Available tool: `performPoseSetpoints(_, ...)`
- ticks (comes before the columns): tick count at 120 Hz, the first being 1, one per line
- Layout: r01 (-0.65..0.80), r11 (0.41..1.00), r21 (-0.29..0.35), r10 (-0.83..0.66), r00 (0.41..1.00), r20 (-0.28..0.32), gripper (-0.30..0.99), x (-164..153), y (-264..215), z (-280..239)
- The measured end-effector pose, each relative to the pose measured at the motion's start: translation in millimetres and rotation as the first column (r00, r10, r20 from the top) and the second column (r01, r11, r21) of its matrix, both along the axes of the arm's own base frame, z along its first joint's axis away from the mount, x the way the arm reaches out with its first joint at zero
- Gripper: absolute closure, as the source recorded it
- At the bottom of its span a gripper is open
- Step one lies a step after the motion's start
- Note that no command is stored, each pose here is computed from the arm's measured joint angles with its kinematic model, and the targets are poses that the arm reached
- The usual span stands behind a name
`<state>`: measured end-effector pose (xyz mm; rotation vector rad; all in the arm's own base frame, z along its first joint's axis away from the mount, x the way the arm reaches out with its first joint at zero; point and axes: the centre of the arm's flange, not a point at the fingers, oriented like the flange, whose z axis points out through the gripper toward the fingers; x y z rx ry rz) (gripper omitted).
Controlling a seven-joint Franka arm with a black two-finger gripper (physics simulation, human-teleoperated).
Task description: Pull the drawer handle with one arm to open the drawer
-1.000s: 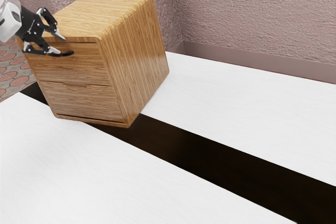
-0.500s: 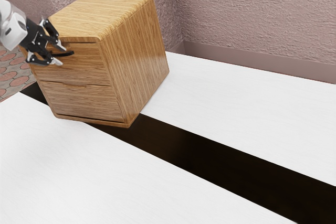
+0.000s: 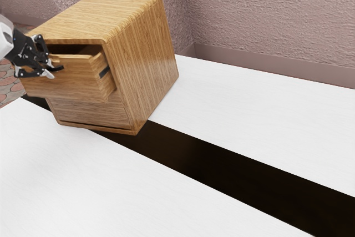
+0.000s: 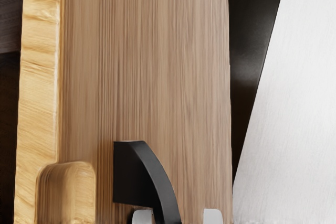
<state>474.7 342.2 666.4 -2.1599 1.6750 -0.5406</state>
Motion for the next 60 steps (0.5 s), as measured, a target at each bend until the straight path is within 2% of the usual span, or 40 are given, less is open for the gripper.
performPoseSetpoints(26,-0.023,1.000,-0.014,0.023,1.000,0.011,0.78,-43.1,6.2,3.0)
performPoseSetpoints(60,0.044,0.999,-0.014,-0.044,0.999,-0.002,0.79,-59.7,-6.8,-4.8)
